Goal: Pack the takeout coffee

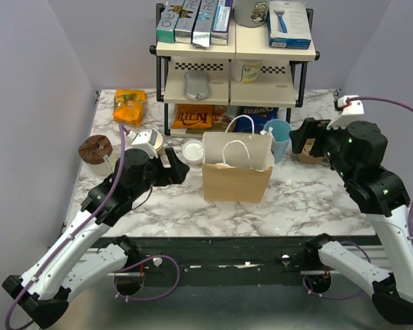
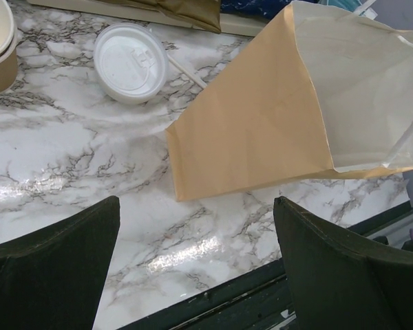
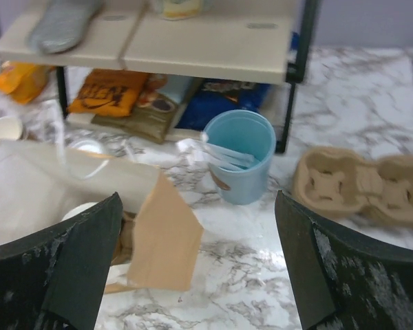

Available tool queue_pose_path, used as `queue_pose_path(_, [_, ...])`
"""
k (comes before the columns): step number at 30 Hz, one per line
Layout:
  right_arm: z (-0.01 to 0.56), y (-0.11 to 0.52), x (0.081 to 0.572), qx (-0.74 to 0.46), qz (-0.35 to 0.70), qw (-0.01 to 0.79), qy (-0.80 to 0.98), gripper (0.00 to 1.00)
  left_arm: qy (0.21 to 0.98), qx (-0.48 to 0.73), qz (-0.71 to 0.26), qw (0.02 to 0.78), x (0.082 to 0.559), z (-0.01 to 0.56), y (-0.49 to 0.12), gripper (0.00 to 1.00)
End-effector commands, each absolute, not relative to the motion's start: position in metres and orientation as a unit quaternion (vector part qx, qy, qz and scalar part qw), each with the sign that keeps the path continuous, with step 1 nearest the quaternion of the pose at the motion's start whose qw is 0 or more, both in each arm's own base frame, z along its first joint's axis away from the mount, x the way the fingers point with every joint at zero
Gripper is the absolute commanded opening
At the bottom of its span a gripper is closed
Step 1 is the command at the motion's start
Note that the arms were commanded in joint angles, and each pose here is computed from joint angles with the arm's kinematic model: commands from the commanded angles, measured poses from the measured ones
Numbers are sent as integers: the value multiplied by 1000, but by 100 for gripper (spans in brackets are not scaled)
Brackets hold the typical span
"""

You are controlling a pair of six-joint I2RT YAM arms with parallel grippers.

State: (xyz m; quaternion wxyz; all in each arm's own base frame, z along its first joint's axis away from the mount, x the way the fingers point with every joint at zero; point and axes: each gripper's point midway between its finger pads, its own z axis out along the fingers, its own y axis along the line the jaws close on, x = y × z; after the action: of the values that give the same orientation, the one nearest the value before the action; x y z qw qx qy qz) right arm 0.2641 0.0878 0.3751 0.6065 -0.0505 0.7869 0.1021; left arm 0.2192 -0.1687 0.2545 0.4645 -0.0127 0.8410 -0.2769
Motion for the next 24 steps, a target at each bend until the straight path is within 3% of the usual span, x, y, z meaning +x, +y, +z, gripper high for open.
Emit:
queue_pose_path(1, [344,33,269,125,0,587,800,100,846,-47,-250,468,222,251,-156,99])
queue_pose_path(6, [302,5,254,186,-57,566,801,100,850,-84,-223,469,229,243,-145,99])
queue_pose_path(11, [276,2,242,217,-20,593,775,100,857,-111,-197,463,232,234,-137,99])
queue_pose_path(16, [276,15,239,161,22,630,760,100,852,-136,-191,469,230,233,-128,99])
queue_pose_path(24, [279,9,232,166,22,639,750,100,842,-155,-177,486,226,238,-113,99])
